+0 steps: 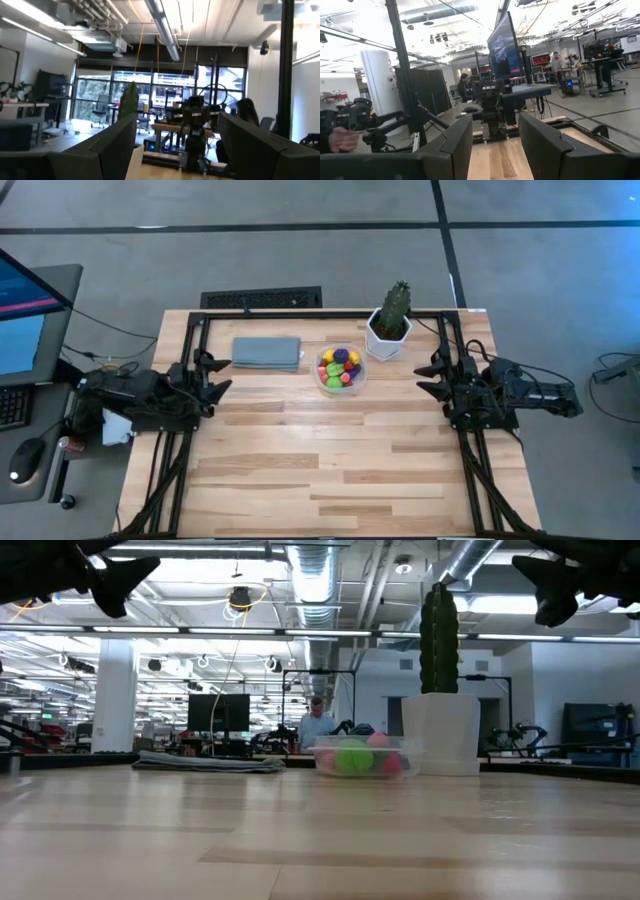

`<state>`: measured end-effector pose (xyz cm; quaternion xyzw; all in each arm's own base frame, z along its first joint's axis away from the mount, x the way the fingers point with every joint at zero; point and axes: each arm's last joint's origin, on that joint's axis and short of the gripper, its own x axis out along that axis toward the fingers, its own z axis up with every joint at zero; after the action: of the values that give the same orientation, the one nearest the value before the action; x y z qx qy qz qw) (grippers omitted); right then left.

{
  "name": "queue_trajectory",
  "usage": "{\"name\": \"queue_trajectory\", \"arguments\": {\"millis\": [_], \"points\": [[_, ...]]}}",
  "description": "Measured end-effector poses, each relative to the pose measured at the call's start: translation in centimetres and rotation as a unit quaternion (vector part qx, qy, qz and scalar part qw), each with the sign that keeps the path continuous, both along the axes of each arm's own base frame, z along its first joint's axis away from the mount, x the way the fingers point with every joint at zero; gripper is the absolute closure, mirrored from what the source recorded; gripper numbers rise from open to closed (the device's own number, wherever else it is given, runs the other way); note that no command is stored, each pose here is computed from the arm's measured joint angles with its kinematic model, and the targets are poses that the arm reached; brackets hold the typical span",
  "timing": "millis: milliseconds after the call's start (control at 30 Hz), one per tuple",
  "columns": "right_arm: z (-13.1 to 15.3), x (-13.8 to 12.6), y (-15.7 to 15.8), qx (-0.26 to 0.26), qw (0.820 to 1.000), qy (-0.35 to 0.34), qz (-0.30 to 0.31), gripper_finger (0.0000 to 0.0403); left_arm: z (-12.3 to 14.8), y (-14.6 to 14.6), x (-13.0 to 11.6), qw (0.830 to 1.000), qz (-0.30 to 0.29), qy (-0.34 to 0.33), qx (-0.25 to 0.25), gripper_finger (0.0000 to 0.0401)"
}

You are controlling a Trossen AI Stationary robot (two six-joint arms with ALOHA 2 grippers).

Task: Pick and placing Produce into tupperware
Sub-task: Return to Home Position

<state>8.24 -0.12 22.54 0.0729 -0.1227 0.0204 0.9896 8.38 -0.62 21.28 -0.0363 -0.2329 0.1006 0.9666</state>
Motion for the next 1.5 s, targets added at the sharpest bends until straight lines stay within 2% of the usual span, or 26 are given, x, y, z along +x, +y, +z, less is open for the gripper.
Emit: {"name": "queue_trajectory", "arguments": {"millis": [133, 367, 600, 767, 1100, 1367, 1500], "points": [[0.1, 0.0, 0.0, 0.000, 1.000, -0.005, 0.000, 0.0220, 0.4, 0.1, -0.1, 1.000, 0.008, -0.006, -0.003, 0.0131], [0.2, -0.1, 0.0, -0.004, 1.000, -0.011, -0.002, 0.0220, 0.3, 0.4, 0.2, 1.000, -0.027, -0.007, 0.000, 0.0131], [0.2, -0.1, 0.0, -0.001, 1.000, -0.010, 0.001, 0.0220, 0.3, 0.7, 0.3, 1.000, -0.018, -0.002, 0.009, 0.0131], [0.1, 0.0, 0.3, -0.002, 1.000, -0.005, 0.020, 0.0220, -0.2, 0.7, 0.3, 1.000, -0.016, 0.023, 0.005, 0.0131], [-0.2, 0.0, 0.5, -0.003, 0.999, 0.010, 0.040, 0.0220, -0.2, 0.7, 0.3, 1.000, -0.015, 0.025, 0.007, 0.0131], [-0.3, 0.0, 0.8, 0.009, 0.995, 0.018, 0.099, 0.0220, -0.4, 0.6, 0.4, 0.999, -0.026, 0.032, 0.005, 0.0131], [-0.8, 0.1, 0.9, 0.023, 0.993, 0.046, 0.106, 0.0220, -0.6, 0.6, 0.5, 0.999, -0.030, 0.045, -0.004, 0.0131]]}}
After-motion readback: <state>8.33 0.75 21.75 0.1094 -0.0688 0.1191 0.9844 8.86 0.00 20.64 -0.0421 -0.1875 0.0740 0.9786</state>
